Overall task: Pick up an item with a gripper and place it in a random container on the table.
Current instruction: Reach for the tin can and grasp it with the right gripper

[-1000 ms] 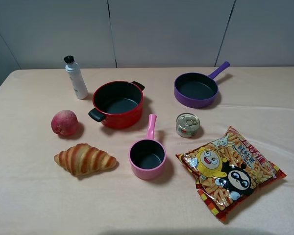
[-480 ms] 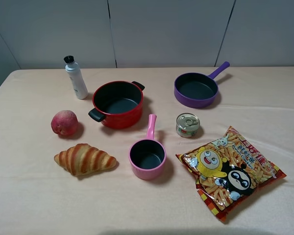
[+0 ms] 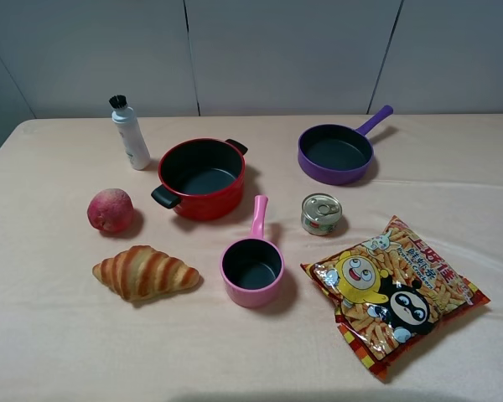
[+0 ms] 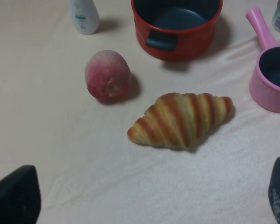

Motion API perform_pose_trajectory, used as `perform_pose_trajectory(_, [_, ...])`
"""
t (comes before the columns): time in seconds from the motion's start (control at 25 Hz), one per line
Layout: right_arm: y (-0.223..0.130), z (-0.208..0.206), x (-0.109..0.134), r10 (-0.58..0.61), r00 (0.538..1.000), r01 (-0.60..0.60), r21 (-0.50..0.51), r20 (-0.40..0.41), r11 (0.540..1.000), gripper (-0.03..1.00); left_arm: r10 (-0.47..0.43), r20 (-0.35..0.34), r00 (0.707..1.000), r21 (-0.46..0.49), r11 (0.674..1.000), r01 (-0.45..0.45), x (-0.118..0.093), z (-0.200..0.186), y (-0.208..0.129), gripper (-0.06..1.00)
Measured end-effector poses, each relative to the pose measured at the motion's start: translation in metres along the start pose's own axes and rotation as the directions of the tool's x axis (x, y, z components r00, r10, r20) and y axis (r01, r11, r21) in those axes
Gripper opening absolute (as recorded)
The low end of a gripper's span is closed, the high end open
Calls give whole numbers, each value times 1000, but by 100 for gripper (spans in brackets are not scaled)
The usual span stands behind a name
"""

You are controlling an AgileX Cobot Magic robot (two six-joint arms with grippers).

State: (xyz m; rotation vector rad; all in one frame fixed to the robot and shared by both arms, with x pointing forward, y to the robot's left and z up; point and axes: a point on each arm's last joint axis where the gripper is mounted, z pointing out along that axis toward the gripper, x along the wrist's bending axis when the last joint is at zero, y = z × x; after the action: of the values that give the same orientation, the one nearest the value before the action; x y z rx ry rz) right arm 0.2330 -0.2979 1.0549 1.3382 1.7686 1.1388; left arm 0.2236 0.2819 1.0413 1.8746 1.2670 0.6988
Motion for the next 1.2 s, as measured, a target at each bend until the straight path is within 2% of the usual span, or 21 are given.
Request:
perform_pose_trajectory(0.52, [9,2,2,21,999,-21,-9,-27,1000,69,0,0,1000,0,1000,0,0,0,0,99])
perform_pose_trajectory(1.04, [61,45,15,-53,983,72,101,-179,992,69,0,0,1000,0,1000,0,0,0,0,99])
perform_pose_trajectory(1.2, [77,66,19,-60,969,102,167,-240,981,69,0,0,1000,0,1000,0,0,0,0,99])
